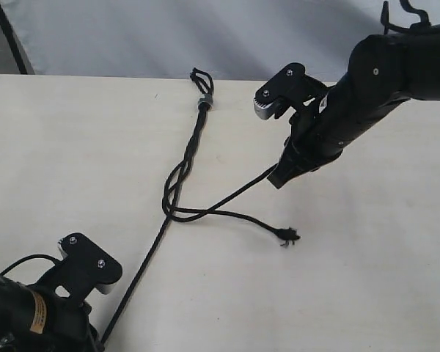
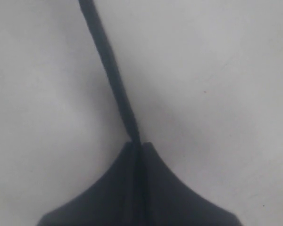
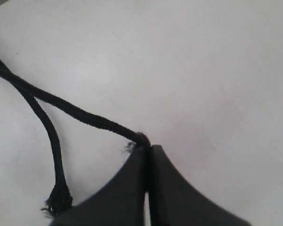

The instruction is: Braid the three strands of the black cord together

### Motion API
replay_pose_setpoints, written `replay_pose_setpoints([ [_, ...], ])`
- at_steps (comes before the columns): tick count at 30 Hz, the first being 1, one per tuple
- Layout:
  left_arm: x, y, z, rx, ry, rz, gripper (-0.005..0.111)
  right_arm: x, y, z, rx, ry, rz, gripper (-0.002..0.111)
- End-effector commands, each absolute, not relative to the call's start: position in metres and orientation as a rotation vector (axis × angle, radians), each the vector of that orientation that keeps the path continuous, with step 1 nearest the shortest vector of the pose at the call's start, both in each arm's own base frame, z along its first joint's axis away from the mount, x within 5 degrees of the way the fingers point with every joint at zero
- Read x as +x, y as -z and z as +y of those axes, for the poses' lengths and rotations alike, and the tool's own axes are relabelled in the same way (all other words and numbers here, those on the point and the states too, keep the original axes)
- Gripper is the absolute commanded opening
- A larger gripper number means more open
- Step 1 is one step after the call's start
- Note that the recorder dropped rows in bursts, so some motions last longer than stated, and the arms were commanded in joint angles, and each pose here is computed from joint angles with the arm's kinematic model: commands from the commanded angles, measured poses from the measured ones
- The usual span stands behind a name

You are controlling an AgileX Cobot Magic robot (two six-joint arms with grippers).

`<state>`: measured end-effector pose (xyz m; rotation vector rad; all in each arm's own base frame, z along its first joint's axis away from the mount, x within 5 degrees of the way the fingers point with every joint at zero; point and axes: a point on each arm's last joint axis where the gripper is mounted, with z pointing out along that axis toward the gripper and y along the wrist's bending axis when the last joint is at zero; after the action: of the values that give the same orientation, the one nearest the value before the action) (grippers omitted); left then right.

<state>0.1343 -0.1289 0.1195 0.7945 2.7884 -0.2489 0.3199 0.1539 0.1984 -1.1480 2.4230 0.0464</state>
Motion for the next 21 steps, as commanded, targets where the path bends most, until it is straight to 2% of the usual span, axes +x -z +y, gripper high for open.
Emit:
replay_pose_setpoints([
  [1, 0.123, -0.114, -0.124, 0.804, 0.219, 2.899, 0.002, 0.327, -0.204, 0.152, -1.115, -0.017, 2.331, 0.0],
  [14, 0.123, -0.114, -0.124, 0.786, 0.227, 2.909, 0.002, 0.337, -0.205, 0.155, -1.1, 0.017, 2.229, 0.0],
  [17, 0.123, -0.114, -0.124, 0.79, 0.227, 2.907, 0.002, 0.346, -0.193, 0.154, -1.087, 0.033, 2.206, 0.0],
  [21, 0.123, -0.114, -0.124, 0.79, 0.227, 2.907, 0.002, 0.351, -0.16, 0.156, -1.113, 0.03, 2.274, 0.0],
])
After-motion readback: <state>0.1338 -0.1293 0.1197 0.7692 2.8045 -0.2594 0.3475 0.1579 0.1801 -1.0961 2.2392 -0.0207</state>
